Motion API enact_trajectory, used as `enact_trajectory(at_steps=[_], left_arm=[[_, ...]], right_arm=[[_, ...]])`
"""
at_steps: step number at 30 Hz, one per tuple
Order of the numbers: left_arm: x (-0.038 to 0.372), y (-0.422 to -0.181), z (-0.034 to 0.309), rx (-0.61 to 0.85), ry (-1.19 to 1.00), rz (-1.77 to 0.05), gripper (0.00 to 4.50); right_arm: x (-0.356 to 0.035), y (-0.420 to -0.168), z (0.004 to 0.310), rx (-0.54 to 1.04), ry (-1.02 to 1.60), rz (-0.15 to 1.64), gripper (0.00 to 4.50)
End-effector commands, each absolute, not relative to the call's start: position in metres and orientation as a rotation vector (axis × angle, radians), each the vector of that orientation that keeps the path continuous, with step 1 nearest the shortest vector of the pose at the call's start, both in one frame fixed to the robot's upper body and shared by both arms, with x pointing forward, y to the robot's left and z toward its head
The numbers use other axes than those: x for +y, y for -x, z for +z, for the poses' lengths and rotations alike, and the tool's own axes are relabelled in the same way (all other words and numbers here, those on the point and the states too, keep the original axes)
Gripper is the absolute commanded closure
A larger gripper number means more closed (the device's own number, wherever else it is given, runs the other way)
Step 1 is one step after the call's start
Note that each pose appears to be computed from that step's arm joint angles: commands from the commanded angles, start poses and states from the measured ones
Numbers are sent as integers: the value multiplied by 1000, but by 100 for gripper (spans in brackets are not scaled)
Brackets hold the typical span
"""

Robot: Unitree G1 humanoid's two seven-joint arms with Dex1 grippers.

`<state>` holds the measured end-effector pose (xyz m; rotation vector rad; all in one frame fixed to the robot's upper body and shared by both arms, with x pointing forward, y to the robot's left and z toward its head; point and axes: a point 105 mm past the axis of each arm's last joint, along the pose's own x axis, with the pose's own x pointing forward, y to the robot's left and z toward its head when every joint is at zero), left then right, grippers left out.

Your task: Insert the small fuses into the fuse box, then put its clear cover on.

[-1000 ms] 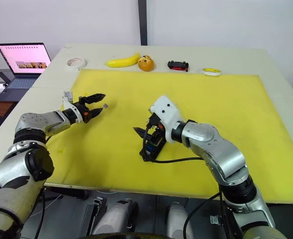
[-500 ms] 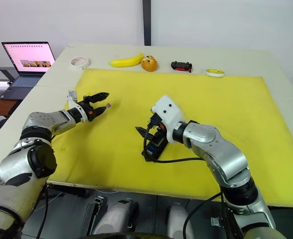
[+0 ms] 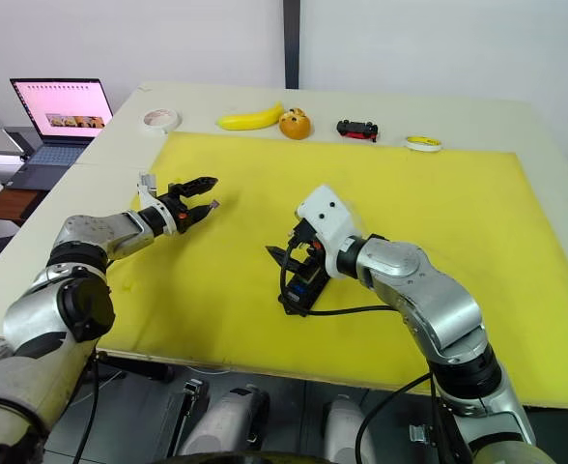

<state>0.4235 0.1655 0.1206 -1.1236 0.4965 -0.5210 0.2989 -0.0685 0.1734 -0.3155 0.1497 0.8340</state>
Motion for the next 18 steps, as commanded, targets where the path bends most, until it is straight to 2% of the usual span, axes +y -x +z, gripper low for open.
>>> enact_trajectory(at_steps=[1, 18], left_arm=[[136, -423, 121, 544, 1149, -593, 0], [171, -414, 148, 495, 1175, -655, 0]], right_arm=[[-72, -296, 188, 87, 329, 813, 4], [-68, -292, 184, 87, 311, 812, 4]])
